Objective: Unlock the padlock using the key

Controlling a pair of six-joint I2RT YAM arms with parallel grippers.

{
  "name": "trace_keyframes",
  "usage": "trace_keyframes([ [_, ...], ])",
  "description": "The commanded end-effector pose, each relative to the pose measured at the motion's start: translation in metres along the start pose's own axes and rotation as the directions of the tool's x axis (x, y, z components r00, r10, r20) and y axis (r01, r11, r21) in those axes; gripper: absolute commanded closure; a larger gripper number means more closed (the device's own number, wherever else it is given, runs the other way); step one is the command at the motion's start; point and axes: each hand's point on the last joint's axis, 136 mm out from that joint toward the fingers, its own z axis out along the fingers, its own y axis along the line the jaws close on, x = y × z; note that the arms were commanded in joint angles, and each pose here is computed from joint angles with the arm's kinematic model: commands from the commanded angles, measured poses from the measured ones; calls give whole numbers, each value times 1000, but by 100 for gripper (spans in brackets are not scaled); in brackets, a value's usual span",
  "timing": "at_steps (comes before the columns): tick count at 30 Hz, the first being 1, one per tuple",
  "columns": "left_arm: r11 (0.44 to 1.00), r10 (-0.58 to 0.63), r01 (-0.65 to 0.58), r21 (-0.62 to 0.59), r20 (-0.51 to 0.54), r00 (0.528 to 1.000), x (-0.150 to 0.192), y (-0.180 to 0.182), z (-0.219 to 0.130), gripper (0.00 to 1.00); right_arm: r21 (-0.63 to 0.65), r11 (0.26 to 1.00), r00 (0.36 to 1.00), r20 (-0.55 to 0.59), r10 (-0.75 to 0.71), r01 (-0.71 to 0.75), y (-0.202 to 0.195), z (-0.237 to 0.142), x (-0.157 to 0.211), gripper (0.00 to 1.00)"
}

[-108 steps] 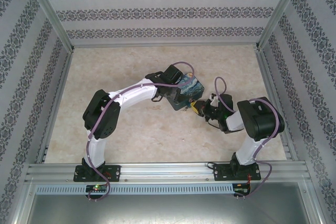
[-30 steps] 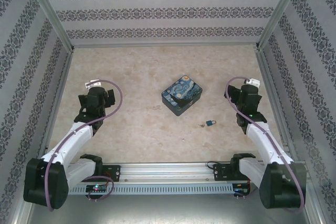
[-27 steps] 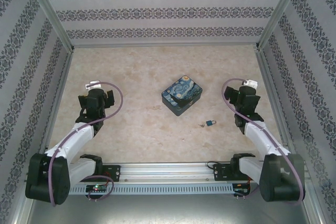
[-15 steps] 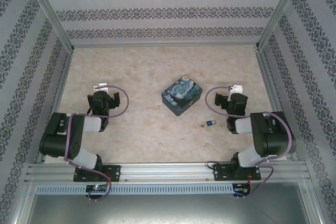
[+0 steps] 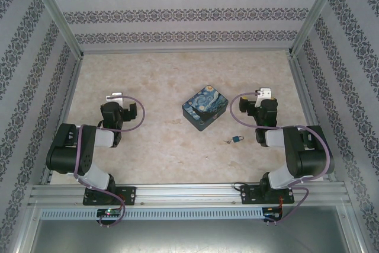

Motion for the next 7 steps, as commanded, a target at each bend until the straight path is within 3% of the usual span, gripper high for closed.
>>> trace_keyframes([
  [1,1000,-7,7,4,62,998,-19,2,1,1,-30,1000,1000,30,0,1,2,2,-13,2],
  [7,1000,-6,6,1,65,998,-20,2,1,0,-32,999,999,39,-3,5,2,-1,-13,2],
])
